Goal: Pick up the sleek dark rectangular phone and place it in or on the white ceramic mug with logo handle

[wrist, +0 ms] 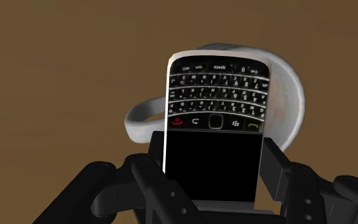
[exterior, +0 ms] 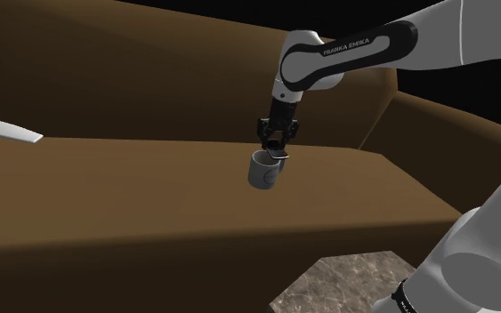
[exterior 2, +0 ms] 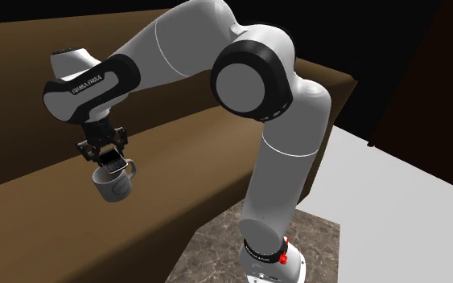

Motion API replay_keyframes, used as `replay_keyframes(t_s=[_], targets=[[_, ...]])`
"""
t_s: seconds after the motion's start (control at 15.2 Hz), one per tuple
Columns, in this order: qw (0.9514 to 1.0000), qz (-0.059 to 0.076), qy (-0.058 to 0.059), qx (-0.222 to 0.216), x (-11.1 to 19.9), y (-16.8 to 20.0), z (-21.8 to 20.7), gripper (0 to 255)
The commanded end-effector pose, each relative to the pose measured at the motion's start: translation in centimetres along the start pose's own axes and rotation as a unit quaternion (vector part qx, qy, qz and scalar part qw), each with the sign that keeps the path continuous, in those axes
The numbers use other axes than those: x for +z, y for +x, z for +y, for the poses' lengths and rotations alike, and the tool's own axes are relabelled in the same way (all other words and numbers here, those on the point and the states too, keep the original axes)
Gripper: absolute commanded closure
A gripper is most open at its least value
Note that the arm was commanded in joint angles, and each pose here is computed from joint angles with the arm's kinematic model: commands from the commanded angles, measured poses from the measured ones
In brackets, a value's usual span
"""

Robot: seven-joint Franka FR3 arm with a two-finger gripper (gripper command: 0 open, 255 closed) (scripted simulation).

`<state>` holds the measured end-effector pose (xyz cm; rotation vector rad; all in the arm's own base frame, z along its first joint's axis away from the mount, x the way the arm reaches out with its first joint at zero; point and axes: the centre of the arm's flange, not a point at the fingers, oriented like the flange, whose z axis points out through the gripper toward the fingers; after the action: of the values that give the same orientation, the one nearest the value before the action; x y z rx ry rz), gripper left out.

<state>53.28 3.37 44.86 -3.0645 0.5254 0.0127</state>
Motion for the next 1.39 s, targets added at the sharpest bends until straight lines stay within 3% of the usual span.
replay_keyframes(t_s=[0.0,0.2,0.26,0.59,0.86,1.32], targets=[[1.0000,0.000,0.000,0.000,0.0,0.0,0.0,255],[1.0000,0.000,0.000,0.000,0.0,0.0,0.0,255],[1.0000,0.000,0.000,0.000,0.0,0.0,0.0,0],[1.0000,0.000,0.000,0.000,0.0,0.0,0.0,0],[1.0000,0.000,0.000,0.000,-5.0,0.0,0.0,0],[1.0000,0.000,0.000,0.000,-5.0,0.0,0.0,0]])
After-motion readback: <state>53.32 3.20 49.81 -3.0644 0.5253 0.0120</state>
